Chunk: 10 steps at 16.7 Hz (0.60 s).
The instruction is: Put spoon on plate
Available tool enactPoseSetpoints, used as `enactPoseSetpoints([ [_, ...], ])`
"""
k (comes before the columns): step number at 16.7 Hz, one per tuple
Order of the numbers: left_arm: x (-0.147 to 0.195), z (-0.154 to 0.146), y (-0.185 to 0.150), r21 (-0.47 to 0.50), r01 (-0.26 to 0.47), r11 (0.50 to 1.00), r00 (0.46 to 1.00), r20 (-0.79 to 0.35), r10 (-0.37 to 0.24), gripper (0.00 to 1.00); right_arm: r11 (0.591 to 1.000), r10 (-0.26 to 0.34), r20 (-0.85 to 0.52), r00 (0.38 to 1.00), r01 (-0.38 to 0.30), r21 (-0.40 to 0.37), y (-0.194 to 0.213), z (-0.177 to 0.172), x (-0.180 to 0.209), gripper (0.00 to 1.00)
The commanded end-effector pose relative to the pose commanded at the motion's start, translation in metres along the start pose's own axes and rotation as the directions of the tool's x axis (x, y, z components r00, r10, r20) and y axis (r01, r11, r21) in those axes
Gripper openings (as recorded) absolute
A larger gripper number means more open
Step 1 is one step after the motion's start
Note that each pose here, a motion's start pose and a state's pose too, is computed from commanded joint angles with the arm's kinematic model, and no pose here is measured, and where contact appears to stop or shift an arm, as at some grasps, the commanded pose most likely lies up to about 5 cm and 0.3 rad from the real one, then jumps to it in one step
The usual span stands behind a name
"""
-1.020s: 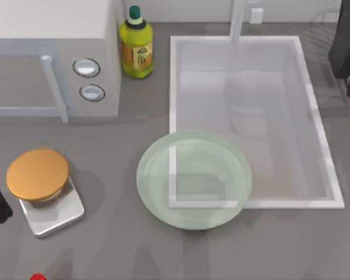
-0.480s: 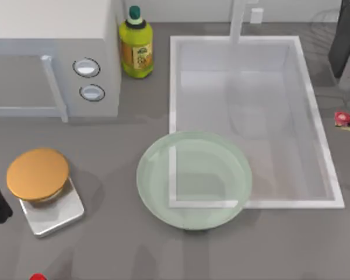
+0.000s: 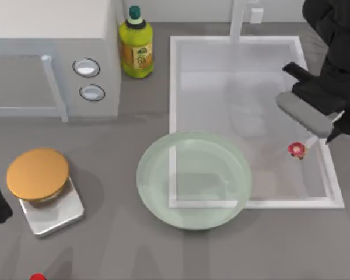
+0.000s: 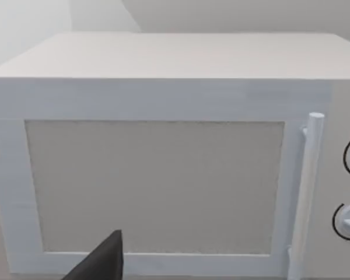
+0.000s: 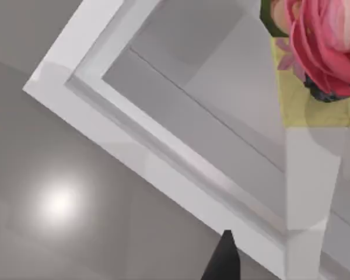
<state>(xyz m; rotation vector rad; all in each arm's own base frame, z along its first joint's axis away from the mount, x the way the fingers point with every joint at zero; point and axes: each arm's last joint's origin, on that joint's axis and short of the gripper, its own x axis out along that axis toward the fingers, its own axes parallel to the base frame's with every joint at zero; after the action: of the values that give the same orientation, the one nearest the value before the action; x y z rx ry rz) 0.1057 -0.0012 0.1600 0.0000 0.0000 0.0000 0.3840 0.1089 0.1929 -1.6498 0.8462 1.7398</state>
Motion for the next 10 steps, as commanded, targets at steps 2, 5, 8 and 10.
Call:
enactPoseSetpoints([
  [2,0.0,0.0,0.0,0.0,0.0,1.0,1.0,0.0,0.0,1.0,0.932,0.022,0.002,1.0,-0.019,-0.361,-0.017,0.02,0.006,0.0],
  [5,0.0,0.0,0.0,0.0,0.0,1.0,1.0,0.0,0.0,1.0,0.612,0.051,0.001,0.999,-0.03,-0.79,-0.039,0.053,0.016,0.0],
  [8,0.0,0.0,0.0,0.0,0.0,1.0,1.0,0.0,0.0,1.0,0.167,0.064,-0.008,0.998,-0.019,-0.986,-0.057,0.088,0.023,0.0],
  [10,0.0,0.0,0.0,0.0,0.0,1.0,1.0,0.0,0.0,1.0,-0.121,0.059,-0.018,0.998,-0.011,-0.993,-0.066,0.111,0.025,0.0],
])
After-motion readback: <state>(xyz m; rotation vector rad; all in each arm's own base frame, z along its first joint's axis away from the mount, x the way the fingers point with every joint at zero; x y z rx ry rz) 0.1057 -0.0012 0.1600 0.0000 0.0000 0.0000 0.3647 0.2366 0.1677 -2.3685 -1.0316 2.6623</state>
